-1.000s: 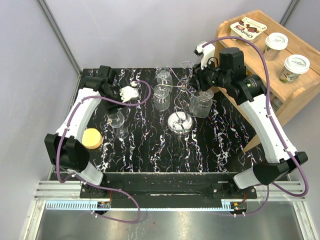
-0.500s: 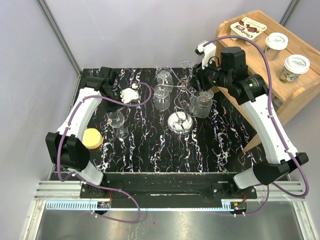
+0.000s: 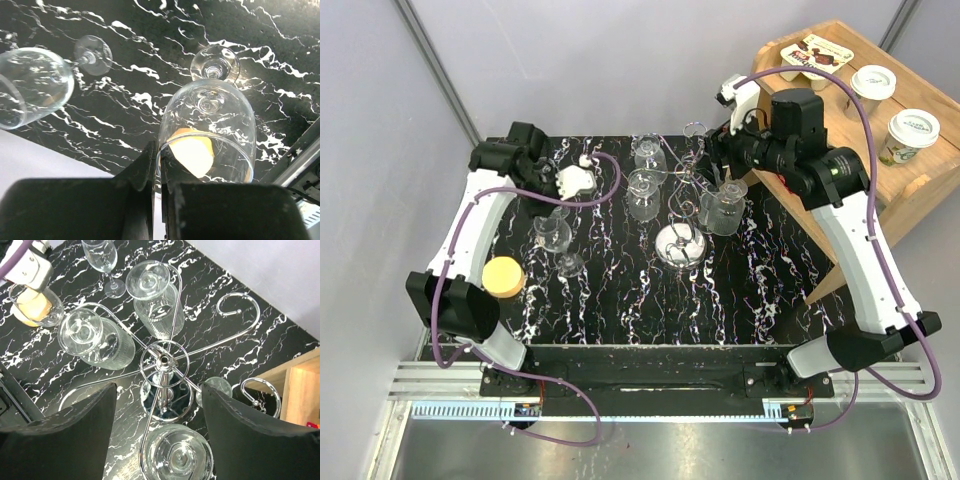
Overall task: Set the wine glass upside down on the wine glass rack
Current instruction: Pick up the wine glass at the center of the board, then turn the wine glass upside down at the wine rack.
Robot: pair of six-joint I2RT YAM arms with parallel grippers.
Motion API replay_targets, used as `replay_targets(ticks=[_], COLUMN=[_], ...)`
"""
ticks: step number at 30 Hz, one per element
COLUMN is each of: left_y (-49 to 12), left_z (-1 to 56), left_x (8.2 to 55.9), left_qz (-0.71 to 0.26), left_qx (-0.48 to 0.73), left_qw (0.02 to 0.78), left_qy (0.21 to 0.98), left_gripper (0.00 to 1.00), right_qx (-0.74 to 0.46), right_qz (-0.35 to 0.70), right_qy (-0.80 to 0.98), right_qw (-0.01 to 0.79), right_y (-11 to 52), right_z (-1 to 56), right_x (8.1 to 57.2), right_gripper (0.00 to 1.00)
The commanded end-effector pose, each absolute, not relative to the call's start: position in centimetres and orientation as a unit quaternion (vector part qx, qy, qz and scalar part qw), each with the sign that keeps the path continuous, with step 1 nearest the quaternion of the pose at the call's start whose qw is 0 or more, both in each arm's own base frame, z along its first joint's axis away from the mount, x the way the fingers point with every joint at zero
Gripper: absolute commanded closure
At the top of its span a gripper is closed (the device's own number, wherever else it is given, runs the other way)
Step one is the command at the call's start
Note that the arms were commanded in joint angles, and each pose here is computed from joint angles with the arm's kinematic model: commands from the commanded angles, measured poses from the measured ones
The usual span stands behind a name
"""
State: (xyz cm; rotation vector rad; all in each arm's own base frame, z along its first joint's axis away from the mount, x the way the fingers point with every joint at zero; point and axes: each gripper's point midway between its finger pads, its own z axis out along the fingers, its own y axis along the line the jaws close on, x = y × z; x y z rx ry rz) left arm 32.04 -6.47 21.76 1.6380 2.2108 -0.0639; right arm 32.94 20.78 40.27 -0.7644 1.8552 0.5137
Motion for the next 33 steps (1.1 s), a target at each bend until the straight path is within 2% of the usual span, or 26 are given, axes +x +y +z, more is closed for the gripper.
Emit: replay_targets(ticks=[1, 5, 8, 13, 17, 20, 23, 28, 33], left_y=[-6.9, -6.3, -5.8, -4.5, -6.2, -7.9, -9.3, -10.4, -12.0], left_z=[28.9, 34.5, 38.3, 43.4, 48.1, 51.1, 54.3, 59.3, 62.0], left_x=[31.2, 30.3, 29.8, 29.9, 29.1, 28.0, 27.3, 26.6, 25.8], left_qz=[-0.034, -0.036, -0.016, 0.051, 0.043, 0.012, -0.042, -0.095, -0.165], left_qx=[0.573, 0.557, 0.546, 0.507, 0.466, 0.435, 0.398, 0.353, 0.341], left_qw=[0.292, 0.357, 0.406, 0.482, 0.597, 0.670, 0.711, 0.760, 0.774], left_qy=[0.765, 0.749, 0.732, 0.713, 0.652, 0.602, 0.579, 0.537, 0.507], left_gripper=[1.00, 1.00, 1.00, 1.00, 1.00, 1.00, 1.00, 1.00, 1.00], right_qx=[-0.337, -0.362, -0.377, -0.395, -0.402, -0.402, -0.403, -0.411, -0.413], right_qz=[0.228, 0.271, 0.317, 0.370, 0.382, 0.390, 0.405, 0.430, 0.433], right_qy=[0.727, 0.703, 0.689, 0.675, 0.662, 0.655, 0.651, 0.634, 0.620], right_qw=[0.553, 0.548, 0.531, 0.502, 0.504, 0.508, 0.500, 0.494, 0.508], right_y=[20.8, 22.1, 23.5, 25.7, 26.8, 27.5, 28.5, 30.2, 30.7], right_z=[44.7, 45.8, 46.4, 46.5, 47.1, 47.6, 47.7, 48.2, 49.2], right_x=[30.7, 29.4, 28.3, 28.0, 28.3, 28.6, 28.7, 28.8, 29.2], right_gripper=[0.25, 0.22, 0.11, 0.08, 0.08, 0.08, 0.08, 0.08, 0.08])
